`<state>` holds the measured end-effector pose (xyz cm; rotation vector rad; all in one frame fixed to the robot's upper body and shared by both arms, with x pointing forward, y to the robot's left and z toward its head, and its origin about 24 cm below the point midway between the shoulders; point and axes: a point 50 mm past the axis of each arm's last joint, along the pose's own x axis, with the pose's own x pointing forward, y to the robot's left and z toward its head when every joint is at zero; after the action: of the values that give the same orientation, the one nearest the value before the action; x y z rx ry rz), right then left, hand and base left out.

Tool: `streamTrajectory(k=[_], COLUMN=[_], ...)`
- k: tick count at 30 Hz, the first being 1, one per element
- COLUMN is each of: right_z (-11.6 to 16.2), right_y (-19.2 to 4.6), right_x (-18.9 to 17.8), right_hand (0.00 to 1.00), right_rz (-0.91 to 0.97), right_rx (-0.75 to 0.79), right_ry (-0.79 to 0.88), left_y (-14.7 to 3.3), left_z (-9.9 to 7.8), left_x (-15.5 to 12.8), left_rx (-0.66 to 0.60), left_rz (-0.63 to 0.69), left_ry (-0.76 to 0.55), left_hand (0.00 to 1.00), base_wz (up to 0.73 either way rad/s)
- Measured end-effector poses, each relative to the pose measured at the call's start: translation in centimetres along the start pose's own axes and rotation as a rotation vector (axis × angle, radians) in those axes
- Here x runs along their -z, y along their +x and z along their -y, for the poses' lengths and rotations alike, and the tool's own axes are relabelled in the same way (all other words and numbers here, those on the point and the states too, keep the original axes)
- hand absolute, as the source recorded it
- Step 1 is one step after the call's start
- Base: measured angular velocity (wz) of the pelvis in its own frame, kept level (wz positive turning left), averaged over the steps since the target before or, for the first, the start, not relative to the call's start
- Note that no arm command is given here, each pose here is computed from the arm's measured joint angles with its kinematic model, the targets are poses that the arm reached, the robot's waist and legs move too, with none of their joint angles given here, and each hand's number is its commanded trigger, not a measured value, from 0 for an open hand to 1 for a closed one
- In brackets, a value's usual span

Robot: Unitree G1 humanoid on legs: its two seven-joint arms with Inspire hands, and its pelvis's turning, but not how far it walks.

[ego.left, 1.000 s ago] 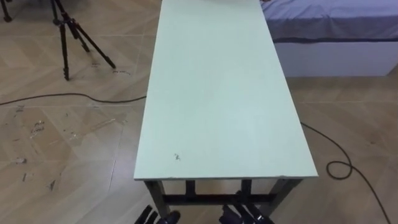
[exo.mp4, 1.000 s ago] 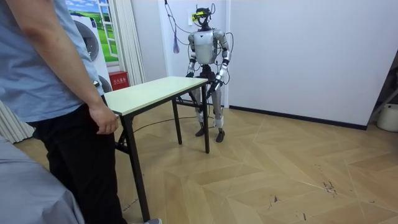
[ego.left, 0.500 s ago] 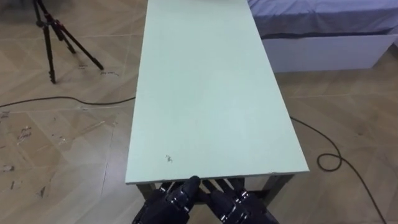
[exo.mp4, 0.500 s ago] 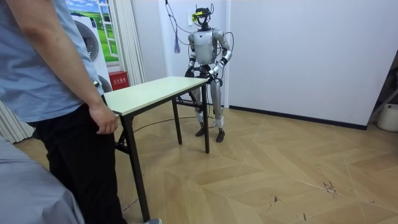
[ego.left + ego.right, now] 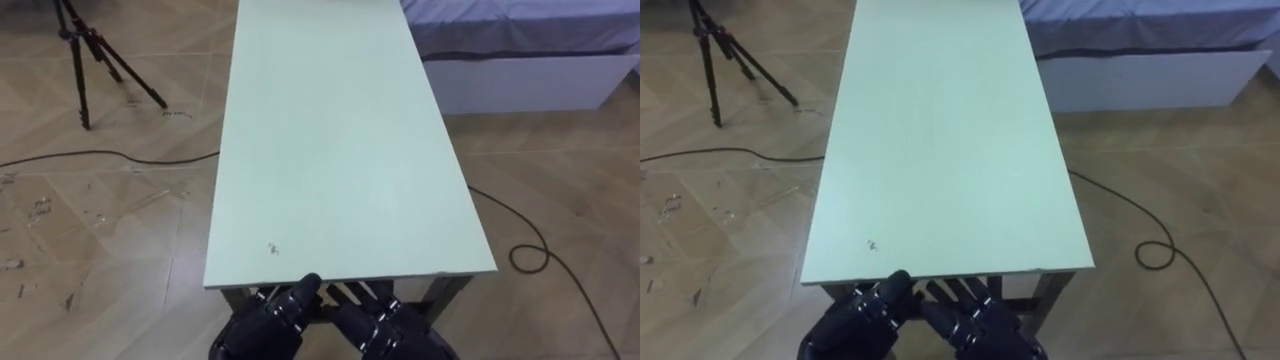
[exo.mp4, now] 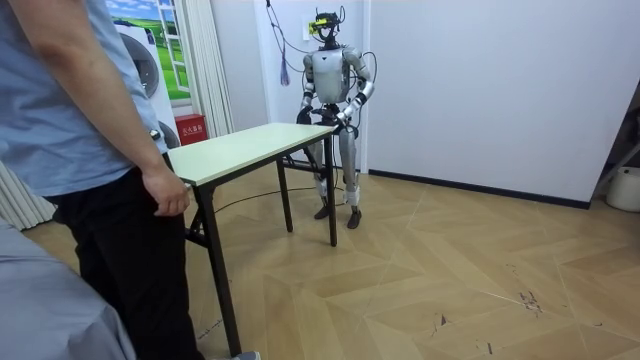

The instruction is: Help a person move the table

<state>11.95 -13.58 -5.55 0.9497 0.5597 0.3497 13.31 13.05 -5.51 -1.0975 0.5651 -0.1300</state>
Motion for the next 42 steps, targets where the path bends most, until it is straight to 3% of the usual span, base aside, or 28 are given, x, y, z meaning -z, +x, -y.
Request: streamTrajectory(k=[6, 11, 22, 36, 42], right_z=[0.2, 1.5, 3.3, 3.1, 3.1], right_y=[0.5, 2.1, 2.3, 3.0, 3.0], right_x=[-0.3, -1.9, -5.0, -5.2, -5.3], right_hand=[0.0, 0.0, 0.0, 0.0, 0.0], right_rz=[-0.006, 0.035, 0.195, 0.229, 0.228], right_rx=[0.028, 0.12, 0.303, 0.338, 0.335], right_ry=[0.023, 0.075, 0.219, 0.322, 0.347], left_y=[0.4, 1.8, 2.8, 3.4, 3.4], left_z=[-0.7, -1.3, -2.4, -2.1, -2.0], left_x=[-1.5, -1.7, -1.7, -1.8, -2.0], left_rx=[-0.07, -0.124, -0.205, -0.239, -0.227], left_rz=[0.04, 0.008, -0.064, -0.077, -0.075], left_ry=[0.019, 0.022, -0.015, -0.084, -0.171], left_hand=[0.0, 0.0, 0.0, 0.0, 0.0], base_wz=[0.0, -0.04, -0.01, -0.01, 0.0])
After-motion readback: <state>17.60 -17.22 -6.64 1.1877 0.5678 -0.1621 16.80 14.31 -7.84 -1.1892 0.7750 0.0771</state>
